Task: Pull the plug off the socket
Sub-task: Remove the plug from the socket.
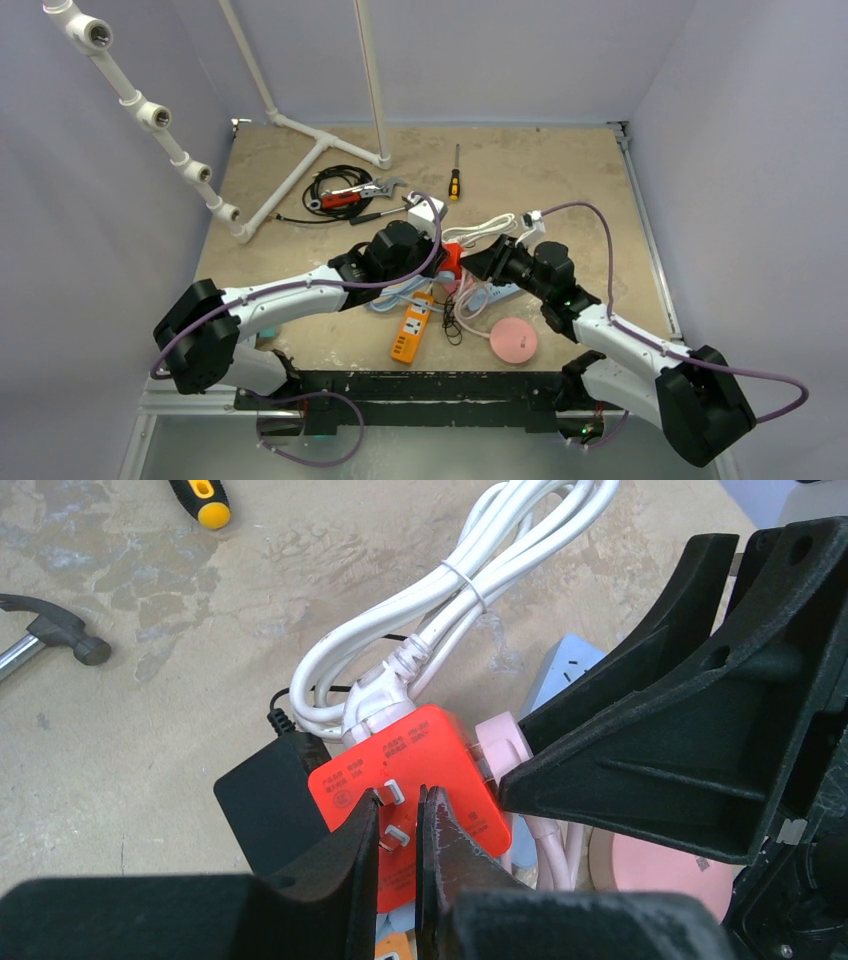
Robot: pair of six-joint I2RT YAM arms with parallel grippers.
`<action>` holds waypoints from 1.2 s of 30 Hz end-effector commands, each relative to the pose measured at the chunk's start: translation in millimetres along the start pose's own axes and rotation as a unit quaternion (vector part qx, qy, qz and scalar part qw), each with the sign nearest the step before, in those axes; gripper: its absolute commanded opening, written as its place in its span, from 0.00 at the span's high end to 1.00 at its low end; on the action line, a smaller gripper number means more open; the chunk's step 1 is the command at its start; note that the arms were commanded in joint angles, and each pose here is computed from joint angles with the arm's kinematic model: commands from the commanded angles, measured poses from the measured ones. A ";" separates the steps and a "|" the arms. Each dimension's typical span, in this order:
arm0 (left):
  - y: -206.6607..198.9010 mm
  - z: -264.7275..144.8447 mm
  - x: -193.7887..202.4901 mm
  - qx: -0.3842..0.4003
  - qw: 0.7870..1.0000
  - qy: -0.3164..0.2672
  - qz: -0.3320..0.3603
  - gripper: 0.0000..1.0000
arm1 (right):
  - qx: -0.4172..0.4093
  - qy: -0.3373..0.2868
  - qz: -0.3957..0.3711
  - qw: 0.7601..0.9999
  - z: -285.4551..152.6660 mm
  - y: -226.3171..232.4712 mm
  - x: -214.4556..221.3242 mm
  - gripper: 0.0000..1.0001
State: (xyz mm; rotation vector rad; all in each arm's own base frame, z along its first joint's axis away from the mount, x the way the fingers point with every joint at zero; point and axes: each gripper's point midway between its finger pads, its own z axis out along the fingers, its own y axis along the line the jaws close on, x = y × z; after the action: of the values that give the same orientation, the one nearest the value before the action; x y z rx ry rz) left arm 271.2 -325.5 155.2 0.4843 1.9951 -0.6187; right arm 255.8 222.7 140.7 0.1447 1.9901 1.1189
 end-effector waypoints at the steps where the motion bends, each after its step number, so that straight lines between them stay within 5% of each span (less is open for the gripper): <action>1: 49.7 -4.2 -6.8 -0.101 0.994 -0.004 0.029 1.00 | -0.048 -0.090 0.000 0.995 -8.8 16.0 -51.6 1.00; 10: 48.4 -3.1 -4.8 -0.096 0.995 0.000 0.028 1.00 | -0.096 -0.077 0.024 0.992 -14.5 23.5 -45.3 1.00; 36: 49.8 -1.6 -3.8 -0.100 0.994 0.004 0.036 1.00 | 0.044 -0.112 -0.029 0.992 12.0 22.0 -52.3 1.00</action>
State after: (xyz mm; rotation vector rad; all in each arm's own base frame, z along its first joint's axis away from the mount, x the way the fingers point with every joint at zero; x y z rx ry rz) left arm 279.5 -315.0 147.9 0.4582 2.0215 -0.5635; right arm 263.2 231.1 139.2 0.1862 2.0071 0.9983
